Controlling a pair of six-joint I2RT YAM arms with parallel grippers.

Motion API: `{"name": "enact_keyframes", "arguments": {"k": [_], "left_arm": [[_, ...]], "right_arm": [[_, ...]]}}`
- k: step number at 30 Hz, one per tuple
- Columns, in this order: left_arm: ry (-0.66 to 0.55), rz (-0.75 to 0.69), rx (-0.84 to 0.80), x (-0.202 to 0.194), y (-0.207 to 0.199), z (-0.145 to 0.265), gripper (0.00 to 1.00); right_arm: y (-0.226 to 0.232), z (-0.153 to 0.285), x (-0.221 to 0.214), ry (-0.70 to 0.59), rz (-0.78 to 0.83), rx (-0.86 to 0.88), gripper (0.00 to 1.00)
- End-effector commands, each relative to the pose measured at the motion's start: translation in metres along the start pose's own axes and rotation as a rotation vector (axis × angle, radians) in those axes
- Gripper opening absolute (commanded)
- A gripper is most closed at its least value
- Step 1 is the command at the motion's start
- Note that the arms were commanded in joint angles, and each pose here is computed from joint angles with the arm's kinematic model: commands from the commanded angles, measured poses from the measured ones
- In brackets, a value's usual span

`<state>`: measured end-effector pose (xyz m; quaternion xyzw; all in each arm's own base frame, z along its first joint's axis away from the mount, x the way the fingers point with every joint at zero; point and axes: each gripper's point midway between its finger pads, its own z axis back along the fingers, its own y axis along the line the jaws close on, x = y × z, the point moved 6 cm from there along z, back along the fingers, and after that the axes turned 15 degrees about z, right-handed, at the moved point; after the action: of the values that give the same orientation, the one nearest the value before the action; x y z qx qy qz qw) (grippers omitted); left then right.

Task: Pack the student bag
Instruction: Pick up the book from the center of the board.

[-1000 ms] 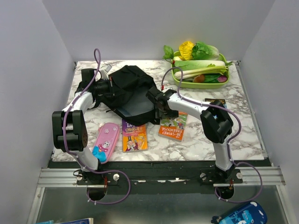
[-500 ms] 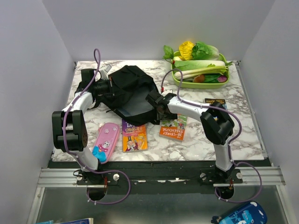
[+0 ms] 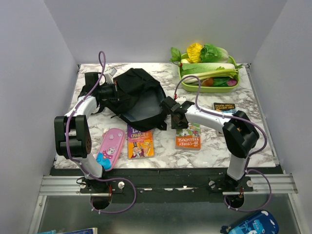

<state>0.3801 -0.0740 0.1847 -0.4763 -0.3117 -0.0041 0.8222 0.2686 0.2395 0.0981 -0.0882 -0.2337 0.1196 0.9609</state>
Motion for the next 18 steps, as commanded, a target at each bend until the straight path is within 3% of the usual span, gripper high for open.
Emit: {"name": "enact_keyframes", "arguments": {"k": [1, 8, 13, 18], "left_arm": [[-0.022, -0.048, -0.032, 0.009, -0.015, 0.01, 0.0], [-0.024, -0.05, -0.027, 0.011, -0.017, 0.013, 0.0], [-0.027, -0.051, -0.029, 0.013, -0.018, 0.015, 0.0], [-0.023, -0.043, -0.034, 0.012, -0.017, 0.015, 0.0]], "right_arm": [[-0.009, 0.008, -0.008, 0.008, 0.019, 0.01, 0.01], [-0.021, 0.043, 0.012, -0.189, 0.026, 0.092, 0.01], [-0.029, 0.064, 0.021, -0.245, 0.044, 0.098, 0.01], [-0.04, 0.139, 0.066, -0.552, 0.046, 0.257, 0.01]]}}
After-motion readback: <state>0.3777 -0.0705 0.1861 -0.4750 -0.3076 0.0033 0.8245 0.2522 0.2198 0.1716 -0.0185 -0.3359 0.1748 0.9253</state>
